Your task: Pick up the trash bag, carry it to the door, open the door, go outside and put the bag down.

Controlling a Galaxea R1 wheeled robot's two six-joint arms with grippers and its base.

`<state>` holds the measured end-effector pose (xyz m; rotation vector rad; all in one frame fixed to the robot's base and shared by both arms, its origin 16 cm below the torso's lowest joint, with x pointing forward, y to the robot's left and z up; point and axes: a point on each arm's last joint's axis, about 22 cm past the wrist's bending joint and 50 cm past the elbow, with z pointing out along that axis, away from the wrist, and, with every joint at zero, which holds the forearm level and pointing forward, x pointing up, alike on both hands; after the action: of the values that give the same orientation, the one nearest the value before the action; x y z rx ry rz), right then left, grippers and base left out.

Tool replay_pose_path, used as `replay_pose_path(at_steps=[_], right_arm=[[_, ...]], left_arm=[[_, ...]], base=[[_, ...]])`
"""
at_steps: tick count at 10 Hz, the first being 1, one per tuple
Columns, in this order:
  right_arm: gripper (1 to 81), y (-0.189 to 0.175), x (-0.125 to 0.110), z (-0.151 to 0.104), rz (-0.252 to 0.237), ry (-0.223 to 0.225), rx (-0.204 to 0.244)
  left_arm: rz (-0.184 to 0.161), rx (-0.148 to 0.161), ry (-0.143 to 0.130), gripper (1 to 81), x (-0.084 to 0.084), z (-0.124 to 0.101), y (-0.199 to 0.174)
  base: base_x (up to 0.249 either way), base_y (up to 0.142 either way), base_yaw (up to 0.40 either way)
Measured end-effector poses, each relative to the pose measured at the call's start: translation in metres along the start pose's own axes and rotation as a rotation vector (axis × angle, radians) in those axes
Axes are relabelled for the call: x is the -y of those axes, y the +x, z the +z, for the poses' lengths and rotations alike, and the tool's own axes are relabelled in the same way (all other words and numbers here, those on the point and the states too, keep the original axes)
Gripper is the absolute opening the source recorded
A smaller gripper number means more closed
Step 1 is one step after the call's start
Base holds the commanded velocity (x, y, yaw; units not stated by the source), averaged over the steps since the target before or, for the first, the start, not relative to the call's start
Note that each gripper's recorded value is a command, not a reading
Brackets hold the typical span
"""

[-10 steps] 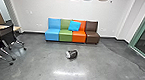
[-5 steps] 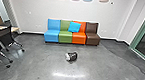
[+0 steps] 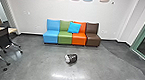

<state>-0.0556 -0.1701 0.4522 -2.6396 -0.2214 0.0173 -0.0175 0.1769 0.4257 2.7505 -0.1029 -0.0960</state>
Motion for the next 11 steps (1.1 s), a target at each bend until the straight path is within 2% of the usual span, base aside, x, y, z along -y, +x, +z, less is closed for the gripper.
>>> replay_pose_path(at_steps=[3,4,7,11], right_arm=[[81.1,0.0002,0.0019,0.0008,0.000,0.002,-0.001],[81.1,0.0033,-0.0052,-0.0014,-0.003,-0.007,-0.002],[81.1,0.0022,0.0032,0.0018,-0.001,0.004,-0.002],[81.1,0.0029,0.0005,0.0008,-0.002,0.000,-0.004]], left_arm=[[-0.001,-0.001,0.002,81.1,0.0011,-0.0003,-0.0001],[-0.001,-0.005,-0.010,81.1,-0.0067,0.0018,0.0036],[-0.002,-0.001,0.000,81.1,0.0002,-0.0001,0.0004],[-0.002,-0.001,0.000,81.1,-0.0001,0.0000,0.0003]], base=[[0.173,0.000,0.000],[0.173,0.000,0.000],[0.173,0.000,0.000],[0.173,0.000,0.000]])
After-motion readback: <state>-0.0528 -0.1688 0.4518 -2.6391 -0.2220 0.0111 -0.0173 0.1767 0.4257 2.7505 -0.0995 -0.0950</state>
